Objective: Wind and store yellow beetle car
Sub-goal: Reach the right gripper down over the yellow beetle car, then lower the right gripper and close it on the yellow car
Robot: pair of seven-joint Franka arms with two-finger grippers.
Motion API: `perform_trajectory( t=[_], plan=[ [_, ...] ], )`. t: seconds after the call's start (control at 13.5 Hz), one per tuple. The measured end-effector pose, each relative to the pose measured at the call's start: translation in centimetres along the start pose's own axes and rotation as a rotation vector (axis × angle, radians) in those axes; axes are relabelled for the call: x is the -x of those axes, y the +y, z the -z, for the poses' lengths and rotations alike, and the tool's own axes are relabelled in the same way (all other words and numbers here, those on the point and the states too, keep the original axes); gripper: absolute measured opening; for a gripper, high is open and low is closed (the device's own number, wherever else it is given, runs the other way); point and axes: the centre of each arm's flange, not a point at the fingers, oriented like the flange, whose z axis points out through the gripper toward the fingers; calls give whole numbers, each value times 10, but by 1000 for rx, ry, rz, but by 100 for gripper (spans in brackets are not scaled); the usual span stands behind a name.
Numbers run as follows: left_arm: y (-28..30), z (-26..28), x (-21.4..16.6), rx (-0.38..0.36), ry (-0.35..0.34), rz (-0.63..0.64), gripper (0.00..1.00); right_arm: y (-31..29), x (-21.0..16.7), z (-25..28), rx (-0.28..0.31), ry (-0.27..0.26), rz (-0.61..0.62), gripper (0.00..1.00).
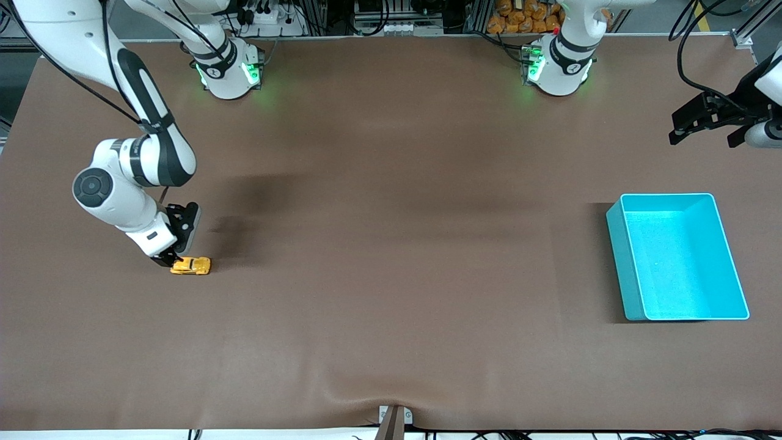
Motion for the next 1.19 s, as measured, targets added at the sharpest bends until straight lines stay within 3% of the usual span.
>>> perform_trajectory(
  t=[0.74,0.81,0.89,1.11,1.19],
  plan=[
    [0,0,0,0,0,0,100,25,6,-29,13,-32,43,82],
    [0,0,0,0,0,0,100,26,5,-31,25,-30,43,75],
    [0,0,0,0,0,0,100,27,4,-32,35,-29,45,74],
    [0,0,0,0,0,0,100,28,2,-33,44,-27,46,42],
    [0,0,0,0,0,0,100,28,1,-32,45,-27,45,40]
  ],
)
